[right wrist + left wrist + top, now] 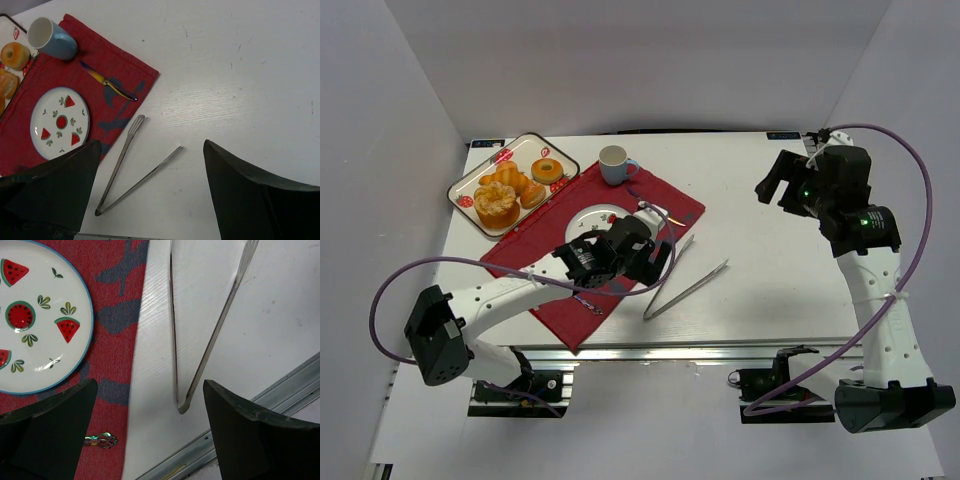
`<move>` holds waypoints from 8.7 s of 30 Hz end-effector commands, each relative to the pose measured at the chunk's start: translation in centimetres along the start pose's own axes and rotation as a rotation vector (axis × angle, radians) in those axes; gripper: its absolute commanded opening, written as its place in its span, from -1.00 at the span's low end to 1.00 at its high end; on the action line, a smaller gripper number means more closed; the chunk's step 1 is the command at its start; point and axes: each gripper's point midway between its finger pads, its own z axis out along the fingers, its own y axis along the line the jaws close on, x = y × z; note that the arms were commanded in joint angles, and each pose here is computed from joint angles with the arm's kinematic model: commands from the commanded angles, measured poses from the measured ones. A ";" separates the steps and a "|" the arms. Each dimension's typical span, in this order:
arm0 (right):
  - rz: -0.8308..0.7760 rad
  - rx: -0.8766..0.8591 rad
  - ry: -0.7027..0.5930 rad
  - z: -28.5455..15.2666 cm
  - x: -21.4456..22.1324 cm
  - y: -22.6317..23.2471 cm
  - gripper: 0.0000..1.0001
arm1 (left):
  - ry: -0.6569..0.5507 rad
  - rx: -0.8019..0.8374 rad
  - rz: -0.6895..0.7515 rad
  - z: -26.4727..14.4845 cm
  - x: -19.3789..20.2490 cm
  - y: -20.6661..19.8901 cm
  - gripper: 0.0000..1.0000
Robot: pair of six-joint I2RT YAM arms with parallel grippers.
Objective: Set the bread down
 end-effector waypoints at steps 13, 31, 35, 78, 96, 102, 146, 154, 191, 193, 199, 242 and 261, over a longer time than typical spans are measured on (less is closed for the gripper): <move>-0.023 -0.003 -0.184 -5.1 -6.5 1.4 0.79 | 0.117 -0.032 0.202 6.7 2.8 -5.0 0.96; -0.013 0.004 -0.161 -4.9 -4.9 0.9 0.79 | 0.222 0.014 0.145 10.8 6.5 -6.8 0.96; -0.015 0.000 -0.158 -4.8 -4.9 0.9 0.79 | 0.245 0.011 0.135 11.6 7.3 -6.5 0.96; 0.049 -0.103 -0.249 -3.7 -9.5 3.9 0.79 | 0.059 -0.233 -0.338 1.4 -13.3 7.8 0.27; 0.066 -0.190 -0.198 1.1 -9.6 5.5 0.79 | 0.068 -0.641 -0.686 -5.3 -10.7 30.9 0.28; 0.068 -0.206 -0.175 2.6 -9.5 5.9 0.79 | 0.135 -0.653 -0.692 -4.3 -9.0 33.6 0.26; 0.101 -0.212 -0.114 5.4 -7.9 5.7 0.79 | 0.363 -0.664 -0.734 0.2 -1.7 36.2 0.30; 0.113 -0.210 -0.107 5.3 -7.5 5.6 0.79 | 0.390 -0.673 -0.737 0.0 -0.9 35.9 0.28; 0.123 -0.201 -0.112 3.1 -6.9 5.3 0.79 | 0.189 -0.345 -0.621 -5.6 -7.2 20.4 -0.42; 0.121 -0.201 -0.112 2.8 -6.9 5.3 0.79 | 0.193 -0.316 -0.618 -5.2 -6.3 18.5 -0.40; 0.122 -0.205 -0.109 2.3 -6.4 5.3 0.79 | 0.241 -0.271 -0.635 -3.6 -2.8 16.6 -0.39; 0.302 -0.102 -0.254 -1.3 -8.8 3.8 0.79 | -0.055 0.161 -0.358 -2.8 -11.7 2.9 0.07; 0.239 -0.089 -0.274 -5.0 -9.9 4.0 0.79 | 0.034 0.168 -0.039 10.3 -1.1 -7.4 0.11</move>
